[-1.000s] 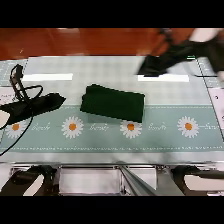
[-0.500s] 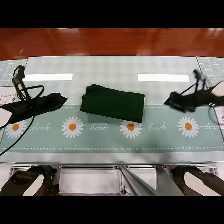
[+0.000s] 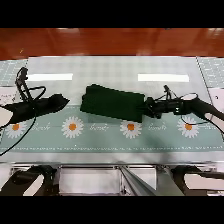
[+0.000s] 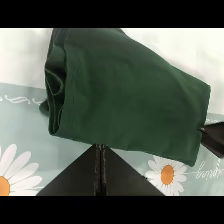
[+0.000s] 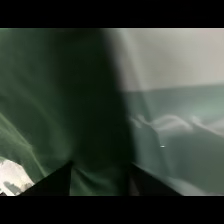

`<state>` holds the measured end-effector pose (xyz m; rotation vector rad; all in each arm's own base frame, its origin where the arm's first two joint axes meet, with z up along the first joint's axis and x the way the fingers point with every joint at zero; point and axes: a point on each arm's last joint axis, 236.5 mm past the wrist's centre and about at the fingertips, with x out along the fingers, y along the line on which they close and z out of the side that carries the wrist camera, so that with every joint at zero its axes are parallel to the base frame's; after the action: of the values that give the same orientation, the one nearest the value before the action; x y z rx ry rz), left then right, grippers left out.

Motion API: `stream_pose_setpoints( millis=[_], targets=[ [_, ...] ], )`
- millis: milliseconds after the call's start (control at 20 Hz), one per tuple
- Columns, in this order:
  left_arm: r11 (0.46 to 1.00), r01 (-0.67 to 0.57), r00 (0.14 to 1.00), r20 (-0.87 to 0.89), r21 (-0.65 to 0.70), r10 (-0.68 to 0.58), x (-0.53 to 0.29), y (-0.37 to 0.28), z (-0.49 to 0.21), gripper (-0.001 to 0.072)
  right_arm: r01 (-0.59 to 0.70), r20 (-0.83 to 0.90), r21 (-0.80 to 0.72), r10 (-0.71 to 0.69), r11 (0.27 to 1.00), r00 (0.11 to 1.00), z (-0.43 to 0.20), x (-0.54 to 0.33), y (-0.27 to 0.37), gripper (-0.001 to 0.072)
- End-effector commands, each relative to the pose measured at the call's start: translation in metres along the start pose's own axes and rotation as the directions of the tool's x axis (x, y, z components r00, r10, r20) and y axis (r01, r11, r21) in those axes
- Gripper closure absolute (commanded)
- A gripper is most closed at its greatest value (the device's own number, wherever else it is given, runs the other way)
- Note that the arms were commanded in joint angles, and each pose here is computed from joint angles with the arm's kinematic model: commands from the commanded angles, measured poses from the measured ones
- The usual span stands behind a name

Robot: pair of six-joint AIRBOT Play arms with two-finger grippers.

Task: Fold the shirts.

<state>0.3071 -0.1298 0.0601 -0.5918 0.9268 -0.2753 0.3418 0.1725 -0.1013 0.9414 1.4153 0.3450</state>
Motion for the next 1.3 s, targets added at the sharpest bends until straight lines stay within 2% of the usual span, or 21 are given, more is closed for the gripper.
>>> stream_pose_setpoints(
  millis=[0, 50, 100, 200, 400, 550, 650, 750, 900, 1250],
  targets=[
    [1.0, -0.002, 1.0, -0.011, -0.002, 0.002, 0.001, 0.001, -0.002, 0.0683, -0.016, -0.044, -0.07, 0.013, 0.997, 0.999, -0.001, 0.028, 0.024, 0.0366],
    [1.0, -0.003, 1.0, -0.013, -0.003, 0.003, 0.002, 0.001, -0.003, 0.0683, -0.032, -0.053, -0.107, 0.026, 0.994, 0.998, 0.0, 0.03, 0.039, 0.0507],
    [1.0, -0.004, 1.0, -0.015, -0.004, 0.004, 0.002, 0.002, -0.003, 0.0683, -0.05, -0.057, -0.165, 0.041, 0.985, 0.998, 0.002, 0.029, 0.055, 0.0684],
    [1.0, -0.006, 1.0, -0.018, -0.006, 0.006, 0.003, 0.003, -0.003, 0.0683, -0.085, -0.087, -0.299, 0.062, 0.95, 0.994, 0.003, 0.022, 0.097, 0.0687],
    [1.0, -0.013, 0.999, -0.03, -0.012, 0.013, 0.007, 0.005, -0.005, 0.0683, 0.004, -0.056, -0.533, -0.039, 0.846, 0.998, 0.012, -0.009, 0.173, 0.0688],
    [1.0, -0.019, 0.999, -0.027, -0.018, 0.018, 0.011, 0.008, -0.003, 0.0683, 0.035, 0.023, -0.624, -0.027, 0.781, 0.999, 0.024, -0.056, 0.233, 0.0688],
    [1.0, -0.018, 1.0, -0.022, -0.018, 0.018, 0.011, 0.008, -0.002, 0.0683, 0.102, 0.098, -0.645, -0.051, 0.757, 0.994, 0.037, -0.095, 0.25, 0.0688],
    [1.0, -0.018, 1.0, -0.023, -0.018, 0.017, 0.011, 0.008, -0.002, 0.0683, 0.16, 0.156, -0.639, -0.076, 0.753, 0.985, 0.05, -0.137, 0.253, 0.0688],
    [1.0, -0.018, 0.999, -0.033, -0.017, 0.017, 0.01, 0.007, -0.004, 0.0683, 0.212, 0.22, -0.584, -0.099, 0.784, 0.97, 0.069, -0.203, 0.239, 0.0688],
    [1.0, -0.019, 0.999, -0.045, -0.016, 0.018, 0.01, 0.007, -0.007, 0.0683, 0.283, 0.44, -0.292, -0.134, 0.914, 0.888, 0.101, -0.355, 0.156, 0.0688]
  ],
)
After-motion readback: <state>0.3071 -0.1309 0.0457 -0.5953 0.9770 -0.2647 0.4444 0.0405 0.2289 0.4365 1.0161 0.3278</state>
